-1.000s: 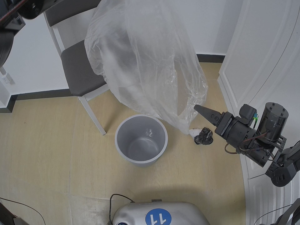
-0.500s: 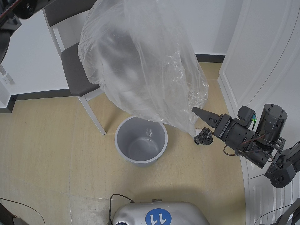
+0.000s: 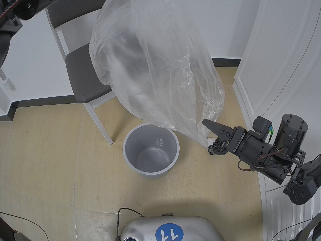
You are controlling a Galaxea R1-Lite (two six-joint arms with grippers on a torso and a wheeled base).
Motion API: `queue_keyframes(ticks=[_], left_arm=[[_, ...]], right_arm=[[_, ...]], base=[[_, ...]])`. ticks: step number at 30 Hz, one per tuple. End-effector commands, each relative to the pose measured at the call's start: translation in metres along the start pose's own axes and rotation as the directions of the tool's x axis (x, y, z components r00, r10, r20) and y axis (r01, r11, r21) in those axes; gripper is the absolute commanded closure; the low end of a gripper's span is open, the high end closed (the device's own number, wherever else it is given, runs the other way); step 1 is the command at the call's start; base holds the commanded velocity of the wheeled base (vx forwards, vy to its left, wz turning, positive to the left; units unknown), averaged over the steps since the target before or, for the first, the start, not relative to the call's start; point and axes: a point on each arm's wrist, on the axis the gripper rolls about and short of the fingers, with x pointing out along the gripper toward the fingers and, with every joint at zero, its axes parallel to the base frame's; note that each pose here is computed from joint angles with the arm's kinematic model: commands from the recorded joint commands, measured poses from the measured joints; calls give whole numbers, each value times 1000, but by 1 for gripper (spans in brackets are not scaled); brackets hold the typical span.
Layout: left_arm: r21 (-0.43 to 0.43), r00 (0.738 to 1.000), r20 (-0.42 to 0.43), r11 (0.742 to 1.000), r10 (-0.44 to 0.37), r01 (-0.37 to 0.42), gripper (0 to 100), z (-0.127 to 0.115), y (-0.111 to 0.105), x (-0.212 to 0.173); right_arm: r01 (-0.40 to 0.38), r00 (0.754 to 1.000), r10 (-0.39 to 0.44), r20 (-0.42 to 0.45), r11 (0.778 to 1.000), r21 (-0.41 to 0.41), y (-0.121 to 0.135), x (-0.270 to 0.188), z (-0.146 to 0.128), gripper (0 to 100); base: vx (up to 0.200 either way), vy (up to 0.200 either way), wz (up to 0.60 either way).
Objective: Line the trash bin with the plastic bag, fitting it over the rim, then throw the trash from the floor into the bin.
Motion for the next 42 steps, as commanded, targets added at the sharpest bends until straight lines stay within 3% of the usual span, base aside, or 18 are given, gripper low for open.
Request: queue_keyframes(ticks=[1, 10, 19, 34, 35, 42], left_arm=[[-1, 1000, 1, 1000, 1, -1, 100, 0, 0, 0], [-6, 1000, 5, 1000, -1, 1, 100, 2, 0, -1], [-11, 1000, 12, 1000, 3, -2, 100, 3, 1, -1], [-15, 1000, 16, 1000, 5, -4, 100, 3, 2, -2], [-13, 1000, 13, 1000, 3, -3, 100, 3, 1, -2], [-14, 1000, 14, 1000, 4, -4, 100, 3, 1, -2]], right_arm=[[-11, 1000, 11, -18, 1000, 0, 3, -1, -5, 0], [-21, 998, 22, -55, 1000, 14, 8, 4, -18, 0], [-26, 998, 24, 63, 999, 29, 4, 14, -12, 0], [-36, 996, 34, 77, 999, 30, 3, 18, -17, 0], [-38, 996, 36, 79, 999, 30, 3, 18, -16, 100], [-49, 995, 46, 94, 998, 29, 6, 13, -11, 100]], base=[[0, 0, 0], [0, 0, 0], [0, 0, 0], [0, 0, 0], [0, 0, 0], [0, 0, 0]])
